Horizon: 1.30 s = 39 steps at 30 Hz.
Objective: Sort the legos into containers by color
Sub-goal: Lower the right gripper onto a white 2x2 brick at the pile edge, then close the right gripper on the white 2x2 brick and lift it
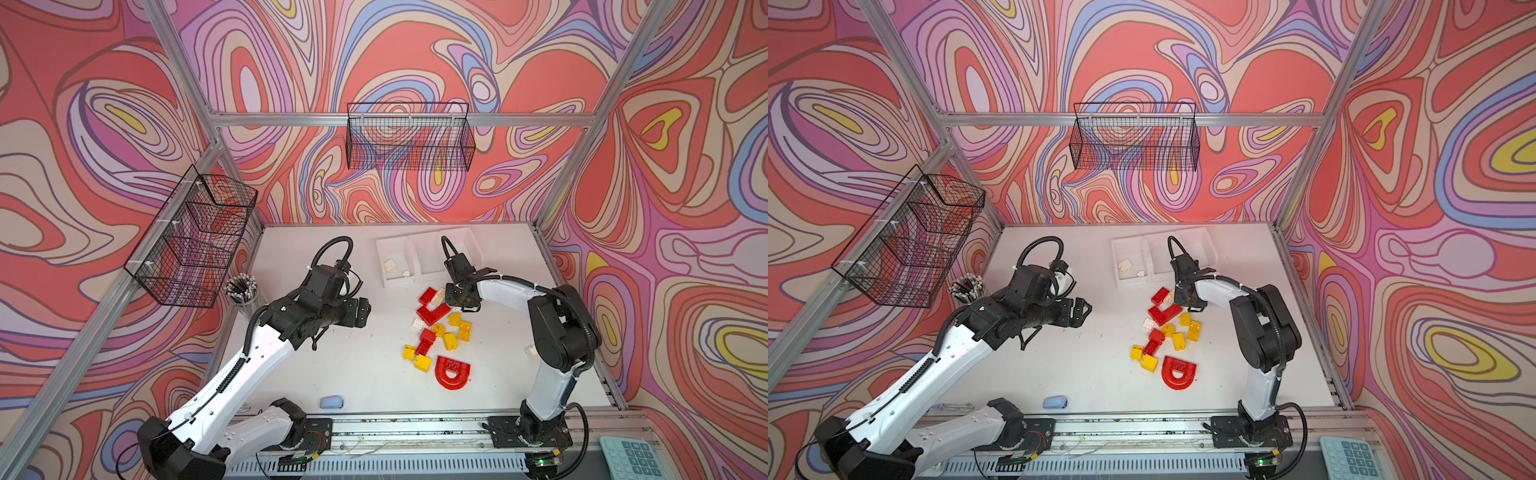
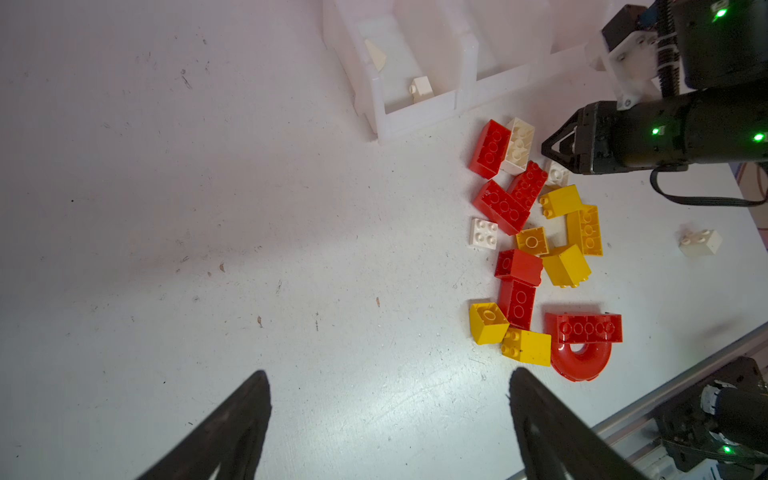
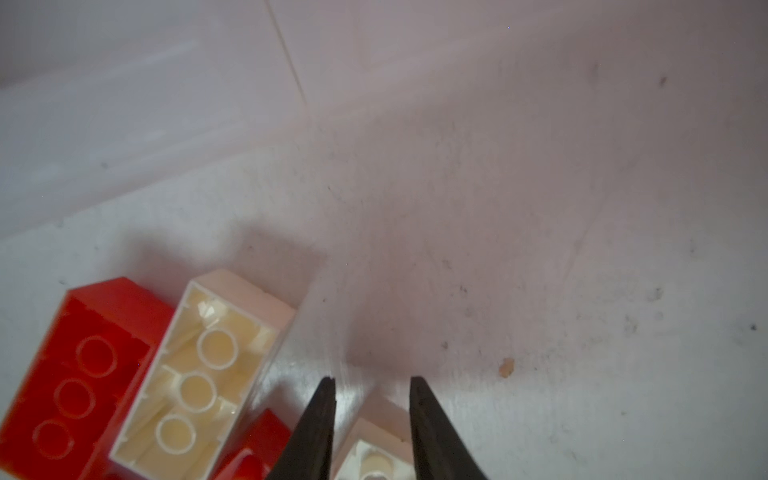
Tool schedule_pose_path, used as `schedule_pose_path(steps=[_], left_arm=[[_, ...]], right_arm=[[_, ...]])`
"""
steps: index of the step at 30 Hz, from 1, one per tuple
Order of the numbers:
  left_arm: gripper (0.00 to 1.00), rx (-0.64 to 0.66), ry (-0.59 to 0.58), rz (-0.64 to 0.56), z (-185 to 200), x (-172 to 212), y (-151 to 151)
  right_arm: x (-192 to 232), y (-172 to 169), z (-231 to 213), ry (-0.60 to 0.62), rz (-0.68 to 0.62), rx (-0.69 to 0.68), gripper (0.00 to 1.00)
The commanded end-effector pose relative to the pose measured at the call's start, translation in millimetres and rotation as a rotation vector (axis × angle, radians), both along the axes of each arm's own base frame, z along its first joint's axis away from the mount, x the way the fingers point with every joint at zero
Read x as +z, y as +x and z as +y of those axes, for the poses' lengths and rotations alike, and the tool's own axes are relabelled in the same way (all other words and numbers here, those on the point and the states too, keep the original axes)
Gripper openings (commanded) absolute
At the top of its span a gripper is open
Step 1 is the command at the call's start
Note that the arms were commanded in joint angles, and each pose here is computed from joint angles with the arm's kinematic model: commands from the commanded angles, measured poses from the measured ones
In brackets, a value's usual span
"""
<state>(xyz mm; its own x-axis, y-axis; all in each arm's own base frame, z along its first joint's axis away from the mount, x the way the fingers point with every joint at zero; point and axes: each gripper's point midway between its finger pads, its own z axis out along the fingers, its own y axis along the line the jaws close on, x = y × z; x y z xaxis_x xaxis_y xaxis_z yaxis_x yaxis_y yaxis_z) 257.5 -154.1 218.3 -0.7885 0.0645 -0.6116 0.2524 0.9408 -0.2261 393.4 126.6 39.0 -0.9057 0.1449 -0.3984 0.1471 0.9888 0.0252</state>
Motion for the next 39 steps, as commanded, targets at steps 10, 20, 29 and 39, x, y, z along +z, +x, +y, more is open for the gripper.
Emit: schedule_pose_path(steps=[10, 20, 29, 39], left_arm=[[0.9, 0.0, 0.04, 0.027, 7.3, -10.1, -4.7], [0.9, -0.002, 0.035, 0.029, 6.3, -10.0, -4.7], [0.9, -0.003, 0.035, 0.03, 6.2, -10.2, -5.4], [0.9, -0.006, 0.031, 0.034, 5.3, -11.1, -5.4]], right_arm=[[11.1, -9.5, -2.5, -0.03, 0.024, 0.042, 0.59], [-12.6, -30.8, -2.3, -0.012, 0.07, 0.028, 0.58], [-20.1, -37.0, 13.4, -0.013, 0.082, 0.057, 0.63], [-20.1, -50.3, 4.9, -0.028, 0.095, 0.031, 0.65]])
